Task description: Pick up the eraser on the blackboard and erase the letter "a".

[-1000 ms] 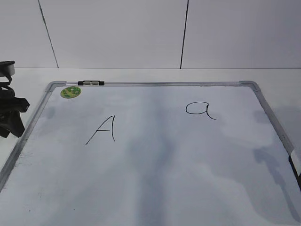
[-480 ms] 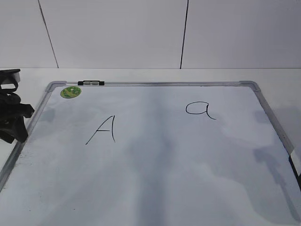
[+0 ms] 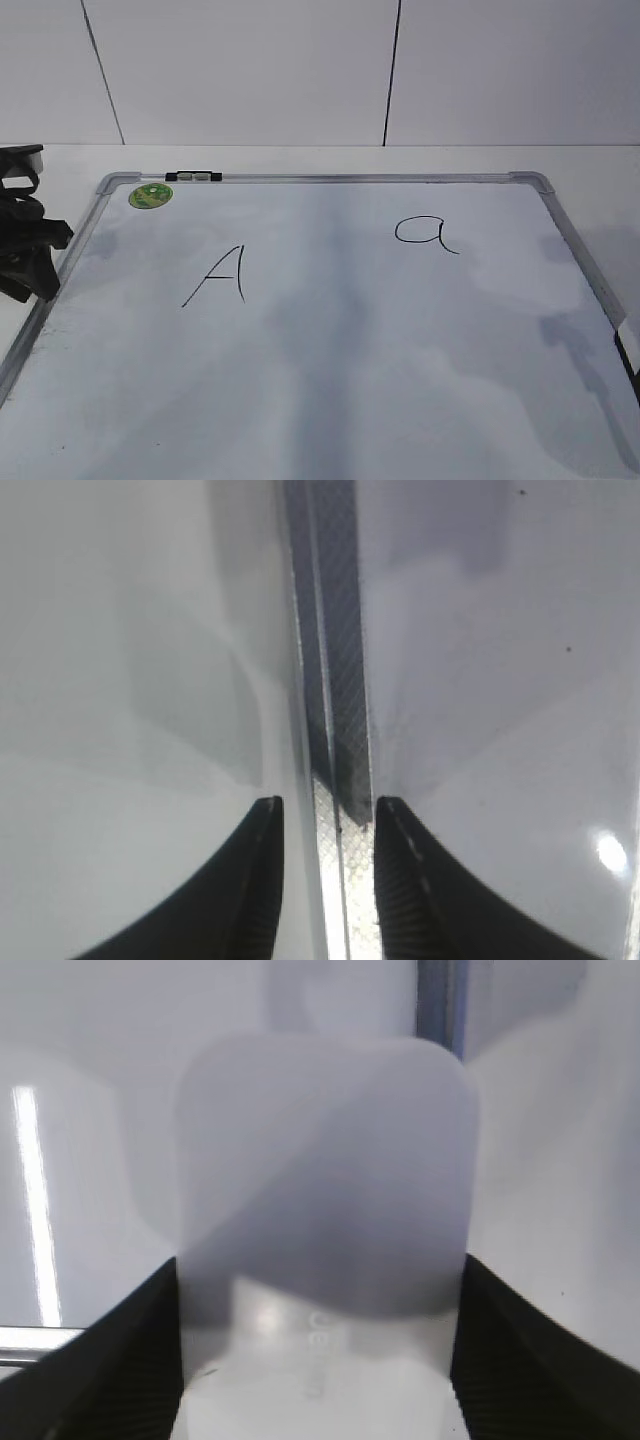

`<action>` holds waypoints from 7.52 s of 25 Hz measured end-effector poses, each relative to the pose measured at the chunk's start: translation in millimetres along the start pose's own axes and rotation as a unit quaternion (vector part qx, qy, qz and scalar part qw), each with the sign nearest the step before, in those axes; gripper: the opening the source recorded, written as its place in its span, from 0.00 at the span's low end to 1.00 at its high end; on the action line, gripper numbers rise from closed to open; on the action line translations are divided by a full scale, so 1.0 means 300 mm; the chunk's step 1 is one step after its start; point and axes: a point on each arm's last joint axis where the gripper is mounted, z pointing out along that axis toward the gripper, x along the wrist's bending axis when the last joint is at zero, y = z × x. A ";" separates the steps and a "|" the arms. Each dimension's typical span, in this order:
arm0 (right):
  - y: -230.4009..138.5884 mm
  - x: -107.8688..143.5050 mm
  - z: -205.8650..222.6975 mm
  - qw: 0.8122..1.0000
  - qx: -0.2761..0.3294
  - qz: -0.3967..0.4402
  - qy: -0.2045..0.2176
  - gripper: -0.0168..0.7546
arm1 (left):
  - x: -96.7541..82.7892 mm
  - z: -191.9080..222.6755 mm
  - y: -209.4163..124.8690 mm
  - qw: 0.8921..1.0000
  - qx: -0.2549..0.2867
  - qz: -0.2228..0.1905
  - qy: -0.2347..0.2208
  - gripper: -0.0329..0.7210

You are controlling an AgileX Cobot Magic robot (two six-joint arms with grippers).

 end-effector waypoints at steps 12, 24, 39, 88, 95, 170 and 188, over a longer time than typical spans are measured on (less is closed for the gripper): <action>-0.001 0.000 0.000 1.000 0.001 0.000 0.000 0.76 | 0.000 0.000 0.002 1.000 -0.004 0.000 0.001 0.34; -0.001 0.000 0.000 1.000 0.002 0.000 0.000 0.76 | 0.003 0.020 0.002 1.000 0.004 -0.002 -0.001 0.35; -0.005 -0.001 -0.002 1.000 0.009 0.000 -0.001 0.76 | 0.004 0.037 0.007 1.000 0.013 -0.006 -0.006 0.24; 0.601 0.231 0.173 0.997 0.019 -0.079 -0.005 0.76 | 0.002 0.037 0.007 1.000 0.018 -0.008 -0.008 0.11; 0.690 0.256 0.254 0.996 0.026 -0.080 -0.007 0.76 | 0.002 0.037 0.007 1.000 0.018 -0.008 -0.008 0.11; 0.654 0.572 0.380 0.973 0.002 -0.226 -0.041 0.76 | 0.002 0.037 0.008 1.000 0.017 -0.009 -0.008 0.11; 0.556 0.471 0.081 0.983 -0.018 -0.176 -0.057 0.76 | 0.002 0.037 0.008 1.000 0.017 -0.010 -0.008 0.11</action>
